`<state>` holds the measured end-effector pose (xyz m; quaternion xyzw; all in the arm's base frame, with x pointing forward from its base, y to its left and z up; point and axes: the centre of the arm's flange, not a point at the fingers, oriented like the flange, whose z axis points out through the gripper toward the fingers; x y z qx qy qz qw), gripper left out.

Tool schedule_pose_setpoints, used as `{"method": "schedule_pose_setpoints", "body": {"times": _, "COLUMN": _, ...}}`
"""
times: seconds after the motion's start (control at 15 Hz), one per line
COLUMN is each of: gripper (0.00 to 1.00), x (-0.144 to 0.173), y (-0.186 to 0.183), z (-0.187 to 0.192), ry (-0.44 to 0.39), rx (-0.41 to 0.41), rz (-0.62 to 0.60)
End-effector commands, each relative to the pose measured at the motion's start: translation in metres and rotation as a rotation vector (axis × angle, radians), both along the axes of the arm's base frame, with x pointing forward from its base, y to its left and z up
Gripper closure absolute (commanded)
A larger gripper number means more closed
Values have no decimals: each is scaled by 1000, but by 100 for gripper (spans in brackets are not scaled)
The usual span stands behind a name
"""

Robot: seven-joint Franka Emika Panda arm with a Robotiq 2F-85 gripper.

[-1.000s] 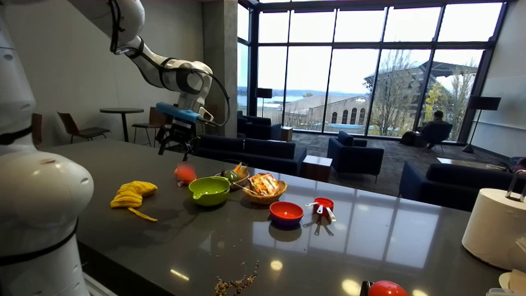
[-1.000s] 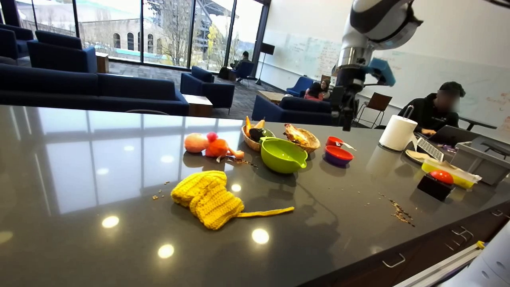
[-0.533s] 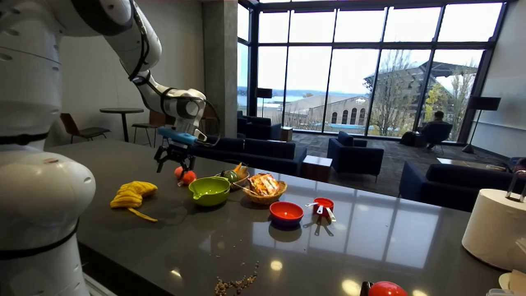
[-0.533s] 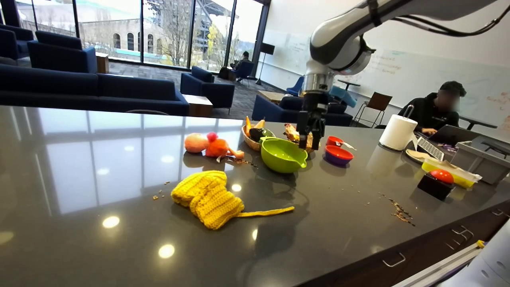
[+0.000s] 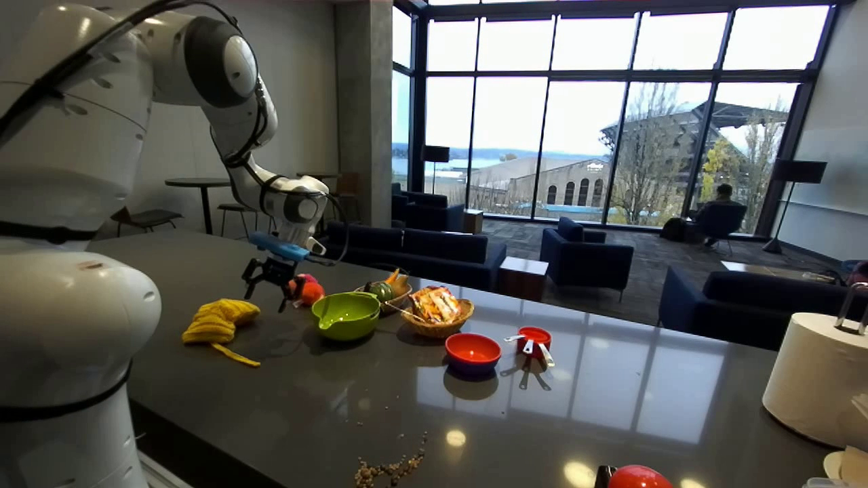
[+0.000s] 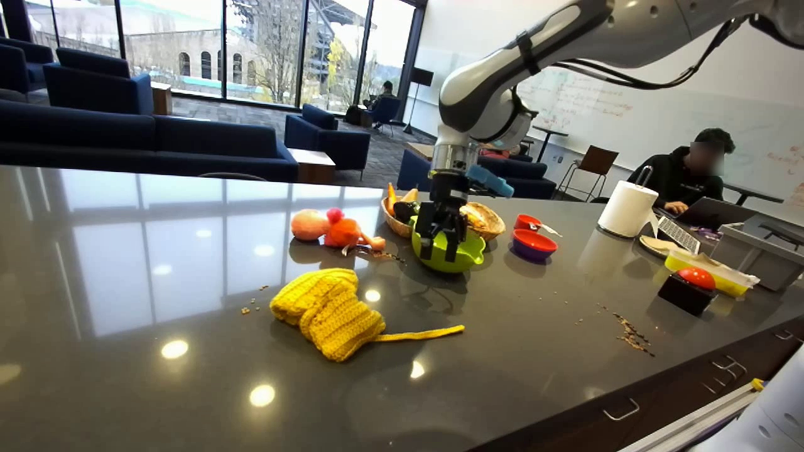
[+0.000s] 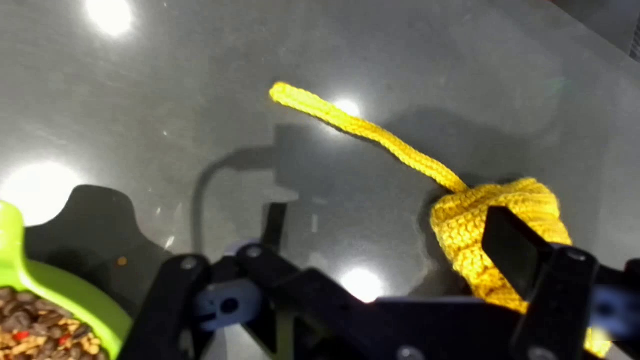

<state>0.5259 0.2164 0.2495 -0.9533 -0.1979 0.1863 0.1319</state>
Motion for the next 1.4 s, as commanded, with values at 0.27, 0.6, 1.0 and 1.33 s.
{"method": "schedule_pose_setpoints", "body": {"times": 0.27, "gripper": 0, "x": 6, "y": 46, "z": -9, "ry": -47, "rx": 78, "rz": -66}}
{"method": "schedule_pose_setpoints", "body": {"times": 0.6, "gripper": 0, "x": -25, "y": 85, "z": -13, "ry": -84, "rx": 97, "rz": 61}}
{"method": "schedule_pose_setpoints", "body": {"times": 1.0, "gripper": 0, "x": -39, "y": 130, "z": -27, "ry": -173, "rx": 38, "rz": 242}}
{"method": "schedule_pose_setpoints", "body": {"times": 1.33, "gripper": 0, "x": -31, "y": 164, "z": -46, "ry": -317, "rx": 6, "rz": 354}}
